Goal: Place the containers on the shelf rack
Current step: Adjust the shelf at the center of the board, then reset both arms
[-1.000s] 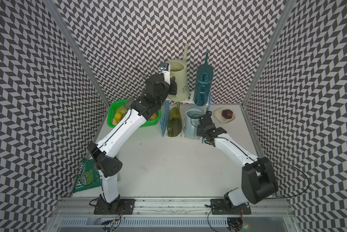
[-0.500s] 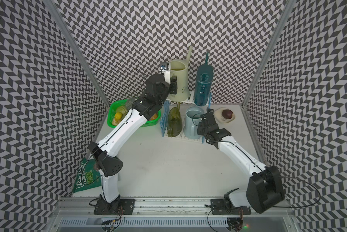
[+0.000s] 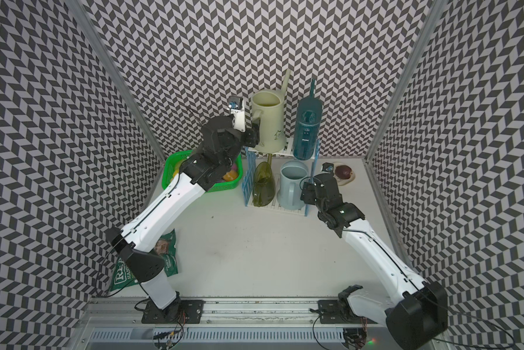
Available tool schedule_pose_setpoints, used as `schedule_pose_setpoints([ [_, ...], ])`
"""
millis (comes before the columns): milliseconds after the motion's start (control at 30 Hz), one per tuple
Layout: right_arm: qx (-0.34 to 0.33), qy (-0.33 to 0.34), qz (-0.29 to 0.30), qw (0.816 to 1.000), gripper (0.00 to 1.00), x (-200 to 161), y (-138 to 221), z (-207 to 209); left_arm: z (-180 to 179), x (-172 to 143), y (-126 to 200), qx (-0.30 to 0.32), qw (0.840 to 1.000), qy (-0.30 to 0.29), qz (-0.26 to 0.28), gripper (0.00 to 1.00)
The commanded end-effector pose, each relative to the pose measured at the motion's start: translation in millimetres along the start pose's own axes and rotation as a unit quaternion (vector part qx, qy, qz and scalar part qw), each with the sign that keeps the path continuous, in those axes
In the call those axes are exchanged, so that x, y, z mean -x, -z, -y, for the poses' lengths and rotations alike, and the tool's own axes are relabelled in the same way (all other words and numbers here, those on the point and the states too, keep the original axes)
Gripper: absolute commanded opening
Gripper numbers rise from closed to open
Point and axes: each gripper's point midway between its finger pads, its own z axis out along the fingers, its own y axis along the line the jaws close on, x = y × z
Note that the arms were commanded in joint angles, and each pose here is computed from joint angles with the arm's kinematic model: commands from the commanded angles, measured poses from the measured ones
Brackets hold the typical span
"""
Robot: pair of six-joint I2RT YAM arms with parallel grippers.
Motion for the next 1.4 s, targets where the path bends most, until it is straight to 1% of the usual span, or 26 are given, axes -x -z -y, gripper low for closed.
schedule_pose_setpoints([
  [0, -0.009, -0.004, 0.063, 0.998, 0.86, 31.0, 18.1, 11.6, -19.1, 47.1, 45.5, 0.001, 0.998, -0.011, 0.058, 0.73],
  [67, -0.013, -0.003, 0.092, 0.996, 0.91, 43.3, 26.5, 22.5, -39.3, 45.5, 65.1, 0.029, 0.997, -0.033, 0.061, 0.81],
  [133, -0.022, -0.001, 0.123, 0.992, 0.97, 50.9, 33.2, 37.5, -67.4, 30.4, 78.7, 0.070, 0.994, -0.065, 0.059, 0.87],
  [167, -0.031, 0.002, 0.131, 0.991, 1.00, 47.3, 30.4, 46.8, -85.5, 21.4, 85.9, 0.090, 0.991, -0.074, 0.059, 0.89],
  [233, -0.039, 0.008, 0.151, 0.988, 1.00, 45.6, 30.6, 62.9, -125.8, 2.7, 96.1, 0.116, 0.989, -0.077, 0.050, 0.93],
  [300, -0.035, 0.012, 0.172, 0.984, 1.00, 41.3, 27.9, 74.9, -163.4, -37.3, 100.1, 0.132, 0.988, -0.074, 0.016, 0.94],
  [367, -0.036, 0.011, 0.184, 0.982, 1.00, 29.9, 21.4, 89.0, -193.0, -79.0, 104.9, 0.134, 0.989, -0.068, -0.015, 0.98],
  [433, -0.033, 0.007, 0.198, 0.980, 1.00, 18.5, 16.1, 99.7, -212.7, -120.2, 112.0, 0.134, 0.989, -0.058, -0.036, 1.00],
  [500, -0.032, 0.005, 0.210, 0.977, 1.00, 3.6, 9.8, 110.6, -222.1, -169.1, 117.2, 0.123, 0.990, -0.046, -0.057, 1.00],
  [533, -0.029, 0.005, 0.226, 0.974, 1.00, -1.4, 8.1, 114.4, -223.3, -199.2, 118.0, 0.117, 0.990, -0.043, -0.065, 1.00],
  [567, -0.025, 0.007, 0.232, 0.972, 1.00, -7.6, 5.8, 116.4, -223.7, -218.2, 118.0, 0.115, 0.990, -0.043, -0.069, 1.00],
  [600, -0.021, 0.009, 0.239, 0.971, 1.00, -12.9, 3.4, 117.4, -223.8, -247.1, 118.8, 0.115, 0.989, -0.047, -0.083, 1.00],
  [633, -0.019, 0.012, 0.242, 0.970, 1.00, -17.8, 0.6, 118.1, -224.2, -265.8, 119.1, 0.116, 0.988, -0.047, -0.085, 1.00],
  [733, -0.008, 0.026, 0.229, 0.973, 1.00, -32.1, -13.6, 116.5, -224.2, -304.2, 116.7, 0.115, 0.989, -0.051, -0.080, 1.00],
  [867, -0.013, 0.034, 0.242, 0.970, 1.00, -41.4, -26.7, 121.3, -226.7, -327.5, 116.1, 0.120, 0.991, -0.042, -0.050, 1.00],
  [900, -0.013, 0.036, 0.254, 0.966, 1.00, -37.4, -27.4, 121.1, -230.8, -331.4, 115.4, 0.124, 0.991, -0.028, -0.048, 1.00],
  [933, -0.017, 0.038, 0.246, 0.968, 1.00, -49.8, -31.0, 125.1, -232.4, -339.3, 114.8, 0.119, 0.991, -0.017, -0.053, 1.00],
  [967, -0.015, 0.041, 0.251, 0.967, 1.00, -51.9, -31.8, 124.9, -235.2, -343.6, 114.5, 0.121, 0.991, -0.011, -0.051, 1.00],
  [1000, -0.012, 0.042, 0.260, 0.965, 1.00, -50.3, -32.0, 124.1, -238.0, -355.2, 114.8, 0.124, 0.990, -0.004, -0.061, 1.00],
  [1033, -0.014, 0.038, 0.266, 0.963, 1.00, -48.2, -33.7, 125.3, -240.9, -358.8, 116.3, 0.129, 0.990, 0.000, -0.053, 1.00],
  [1067, -0.017, 0.047, 0.267, 0.963, 1.00, -44.9, -36.7, 124.7, -243.1, -363.2, 117.0, 0.131, 0.990, 0.003, -0.050, 1.00],
  [1100, -0.017, 0.060, 0.252, 0.966, 1.00, -48.7, -42.0, 123.8, -246.0, -367.2, 119.2, 0.136, 0.990, 0.008, -0.046, 1.00],
  [1133, -0.016, 0.069, 0.255, 0.964, 1.00, -47.9, -42.1, 122.8, -244.4, -364.0, 122.4, 0.133, 0.991, 0.006, -0.034, 1.00],
  [1200, -0.010, 0.077, 0.276, 0.958, 1.00, -45.3, -38.4, 120.6, -244.8, -366.9, 120.4, 0.131, 0.990, 0.009, -0.046, 1.00],
  [1300, -0.010, 0.077, 0.255, 0.964, 1.00, -54.6, -54.9, 123.8, -245.0, -364.9, 120.3, 0.131, 0.990, 0.008, -0.042, 1.00],
  [1367, -0.013, 0.071, 0.258, 0.964, 1.00, -58.8, -59.0, 126.4, -244.8, -365.4, 121.0, 0.131, 0.990, 0.008, -0.041, 1.00],
])
